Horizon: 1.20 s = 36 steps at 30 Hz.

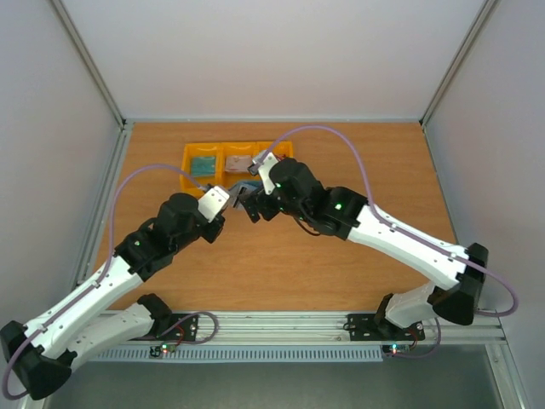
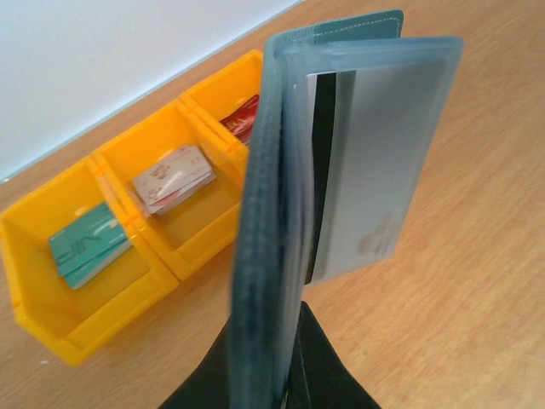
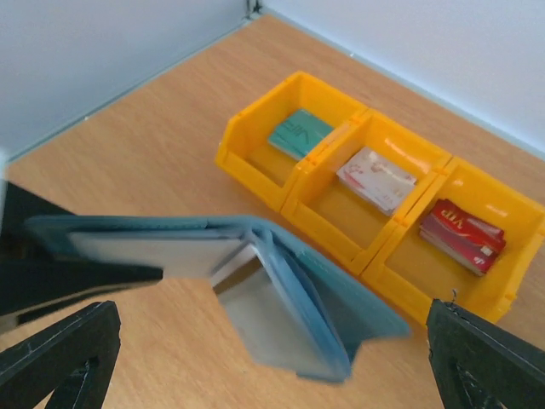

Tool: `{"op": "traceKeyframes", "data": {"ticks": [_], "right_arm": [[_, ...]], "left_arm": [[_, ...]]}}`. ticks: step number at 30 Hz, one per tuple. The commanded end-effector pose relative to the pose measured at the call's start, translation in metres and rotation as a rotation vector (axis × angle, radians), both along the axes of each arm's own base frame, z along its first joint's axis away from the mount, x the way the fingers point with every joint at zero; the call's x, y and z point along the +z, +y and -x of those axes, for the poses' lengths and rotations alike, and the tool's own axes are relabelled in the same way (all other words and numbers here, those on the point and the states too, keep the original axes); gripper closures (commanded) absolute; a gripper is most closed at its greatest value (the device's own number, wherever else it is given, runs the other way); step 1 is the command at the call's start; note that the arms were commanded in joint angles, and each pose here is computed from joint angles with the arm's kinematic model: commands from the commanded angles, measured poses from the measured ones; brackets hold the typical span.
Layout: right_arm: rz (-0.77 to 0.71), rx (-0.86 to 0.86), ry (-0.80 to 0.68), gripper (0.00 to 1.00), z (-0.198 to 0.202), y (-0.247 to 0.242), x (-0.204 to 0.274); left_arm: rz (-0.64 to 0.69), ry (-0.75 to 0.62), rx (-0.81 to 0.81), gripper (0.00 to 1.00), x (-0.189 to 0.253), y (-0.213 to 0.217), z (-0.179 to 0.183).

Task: Take the credit cards out of the card holder

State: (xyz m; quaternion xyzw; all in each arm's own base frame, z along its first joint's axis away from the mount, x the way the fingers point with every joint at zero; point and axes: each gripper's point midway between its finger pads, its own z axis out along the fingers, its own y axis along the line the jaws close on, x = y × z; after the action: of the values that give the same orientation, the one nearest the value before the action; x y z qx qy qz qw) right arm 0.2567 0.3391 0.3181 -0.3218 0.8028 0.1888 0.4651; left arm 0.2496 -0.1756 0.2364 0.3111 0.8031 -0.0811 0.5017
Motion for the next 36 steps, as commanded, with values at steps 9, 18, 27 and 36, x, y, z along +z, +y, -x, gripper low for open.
{"op": "traceKeyframes", "data": {"ticks": [9,18,27,36], "right_arm": [[-0.106,0.312,0.234,0.02,0.003,-0.011,-0.025],[-0.229,0.726,0.289,0.19,0.091,-0.017,0.0],[-0.248,0.682,0.271,0.98,0.085,-0.028,0.009],[-0.334,0.794,0.283,0.99,0.099,-0.044,0.031]], "left_arm": [[0.43,0.15,-0.294,1.0,0.054,-0.048,0.057],[0.586,0.226,-0.461,1.0,0.076,-0.06,0.085],[0.688,0.293,-0.633,0.87,0.098,-0.064,0.114],[0.68,0.249,-0.728,0.66,0.111,-0.058,0.129]]}}
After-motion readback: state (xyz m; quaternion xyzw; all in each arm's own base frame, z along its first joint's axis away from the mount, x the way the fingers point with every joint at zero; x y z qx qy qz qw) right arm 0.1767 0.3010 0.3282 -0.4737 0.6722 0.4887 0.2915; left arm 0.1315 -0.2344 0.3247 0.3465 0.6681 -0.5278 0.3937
